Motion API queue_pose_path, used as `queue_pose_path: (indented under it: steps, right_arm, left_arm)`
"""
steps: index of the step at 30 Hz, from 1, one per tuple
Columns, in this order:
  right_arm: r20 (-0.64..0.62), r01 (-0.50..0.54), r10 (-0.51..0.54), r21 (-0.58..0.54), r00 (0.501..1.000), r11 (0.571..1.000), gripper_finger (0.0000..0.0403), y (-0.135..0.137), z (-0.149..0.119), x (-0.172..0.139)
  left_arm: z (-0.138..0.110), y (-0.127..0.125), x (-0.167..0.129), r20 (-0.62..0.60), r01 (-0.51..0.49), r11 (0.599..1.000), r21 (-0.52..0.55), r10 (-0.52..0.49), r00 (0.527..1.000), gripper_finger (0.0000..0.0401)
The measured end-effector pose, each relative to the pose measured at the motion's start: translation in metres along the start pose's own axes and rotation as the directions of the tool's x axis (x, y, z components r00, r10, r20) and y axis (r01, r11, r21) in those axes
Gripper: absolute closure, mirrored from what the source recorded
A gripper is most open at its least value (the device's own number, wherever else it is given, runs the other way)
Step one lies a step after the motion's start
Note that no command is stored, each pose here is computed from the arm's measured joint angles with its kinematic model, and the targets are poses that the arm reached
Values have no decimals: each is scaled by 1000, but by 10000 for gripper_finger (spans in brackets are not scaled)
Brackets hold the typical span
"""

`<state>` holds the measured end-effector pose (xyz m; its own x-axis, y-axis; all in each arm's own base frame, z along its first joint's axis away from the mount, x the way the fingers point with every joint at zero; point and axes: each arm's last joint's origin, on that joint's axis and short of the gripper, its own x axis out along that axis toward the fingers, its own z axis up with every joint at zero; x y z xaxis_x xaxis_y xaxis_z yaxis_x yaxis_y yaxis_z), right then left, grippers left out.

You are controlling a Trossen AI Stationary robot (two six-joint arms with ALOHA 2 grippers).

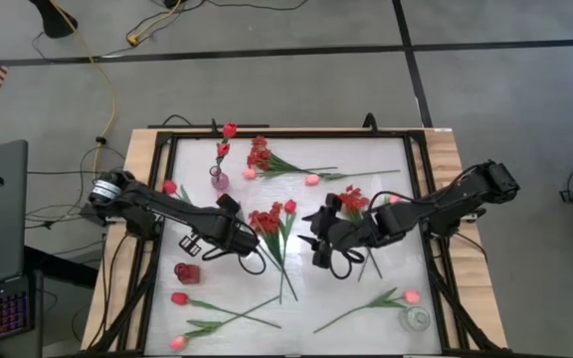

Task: Sort flowers into vase by color
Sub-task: Put the red tulip into the purple vase

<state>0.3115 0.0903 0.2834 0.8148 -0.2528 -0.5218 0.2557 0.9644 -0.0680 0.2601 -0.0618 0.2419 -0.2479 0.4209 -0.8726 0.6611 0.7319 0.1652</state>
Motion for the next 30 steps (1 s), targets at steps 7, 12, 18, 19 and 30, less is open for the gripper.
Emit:
queue_pose_path:
  steps: [7,12,18,19,30]
  right_arm:
    - [-25,-6,7,37,1000,999,159,-6,0,3]
    - [24,-26,21,234,999,972,159,-15,8,9]
    - [110,-165,126,508,986,845,159,-32,21,35]
    - [126,-199,155,542,980,816,159,-32,21,42]
    - [286,-441,337,631,897,638,159,-27,21,90]
  left_arm:
    - [-11,-7,-33,127,-96,992,-85,106,986,401]
    - [-19,-12,-55,196,-273,955,-116,291,936,401]
    - [-11,-14,-65,186,-536,839,-97,544,818,401]
    - [-9,-13,-67,189,-574,814,-91,580,792,401]
    - [-3,-14,-73,193,-681,731,-35,674,713,401]
